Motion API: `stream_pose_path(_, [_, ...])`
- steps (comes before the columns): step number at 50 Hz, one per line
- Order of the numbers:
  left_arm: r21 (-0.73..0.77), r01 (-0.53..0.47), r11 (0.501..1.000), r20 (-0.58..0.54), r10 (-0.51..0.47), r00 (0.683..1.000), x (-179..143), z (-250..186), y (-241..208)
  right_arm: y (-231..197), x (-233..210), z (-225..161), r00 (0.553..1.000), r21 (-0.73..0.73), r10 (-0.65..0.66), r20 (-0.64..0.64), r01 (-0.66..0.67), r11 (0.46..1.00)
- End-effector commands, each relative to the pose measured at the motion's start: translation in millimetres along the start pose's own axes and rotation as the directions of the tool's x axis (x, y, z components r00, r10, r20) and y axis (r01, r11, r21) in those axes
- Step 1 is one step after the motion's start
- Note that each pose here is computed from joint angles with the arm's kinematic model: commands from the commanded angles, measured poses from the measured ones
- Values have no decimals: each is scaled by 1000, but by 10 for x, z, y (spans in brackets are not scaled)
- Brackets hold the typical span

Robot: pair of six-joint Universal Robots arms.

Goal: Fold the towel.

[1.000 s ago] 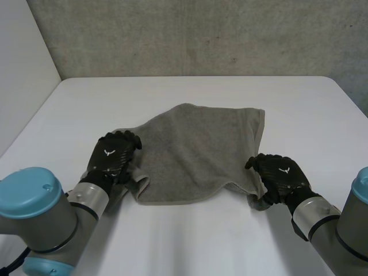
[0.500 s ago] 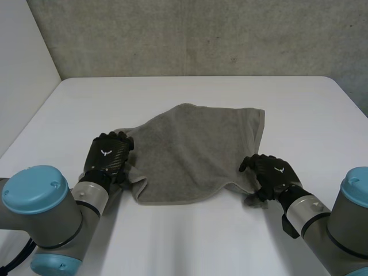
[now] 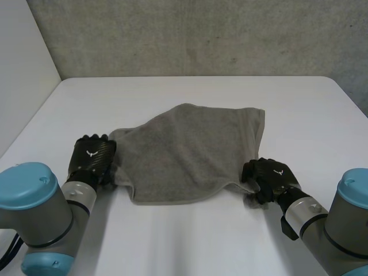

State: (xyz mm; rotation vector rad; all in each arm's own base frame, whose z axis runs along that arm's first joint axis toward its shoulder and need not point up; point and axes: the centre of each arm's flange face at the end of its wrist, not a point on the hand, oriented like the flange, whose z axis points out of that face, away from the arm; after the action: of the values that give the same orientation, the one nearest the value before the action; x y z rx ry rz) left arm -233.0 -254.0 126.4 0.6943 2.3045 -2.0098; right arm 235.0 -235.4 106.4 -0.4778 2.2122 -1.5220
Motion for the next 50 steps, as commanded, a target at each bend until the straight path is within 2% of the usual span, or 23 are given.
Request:
stream_pose_path(1, [-55, -14, 998, -11, 13, 1000, -5, -76, 40, -18, 31, 9, 1000, 13, 1, -11, 0, 1000])
stream_pose_path(10, [-53, -13, 999, -4, 13, 1000, -21, -80, 19, -289, 88, -50, 999, 117, -15, -38, 19, 993])
stream_pose_path(18, [-39, -9, 999, 31, 10, 999, -74, -69, -21, -389, 336, -116, 993, 145, 9, -120, 8, 989])
stream_pose_path(35, [-45, -15, 999, 49, 17, 999, -126, -38, -8, -486, 334, -156, 992, 179, 2, -125, 20, 984])
stream_pose_path(42, [-57, -56, 997, 83, 61, 995, -243, 9, 13, -533, 510, -162, 984, 187, 20, -179, 14, 982])
stream_pose_path(50, [-62, -60, 996, 92, 65, 994, -276, 16, 24, -630, 586, -208, 978, 219, 24, -207, 23, 975])
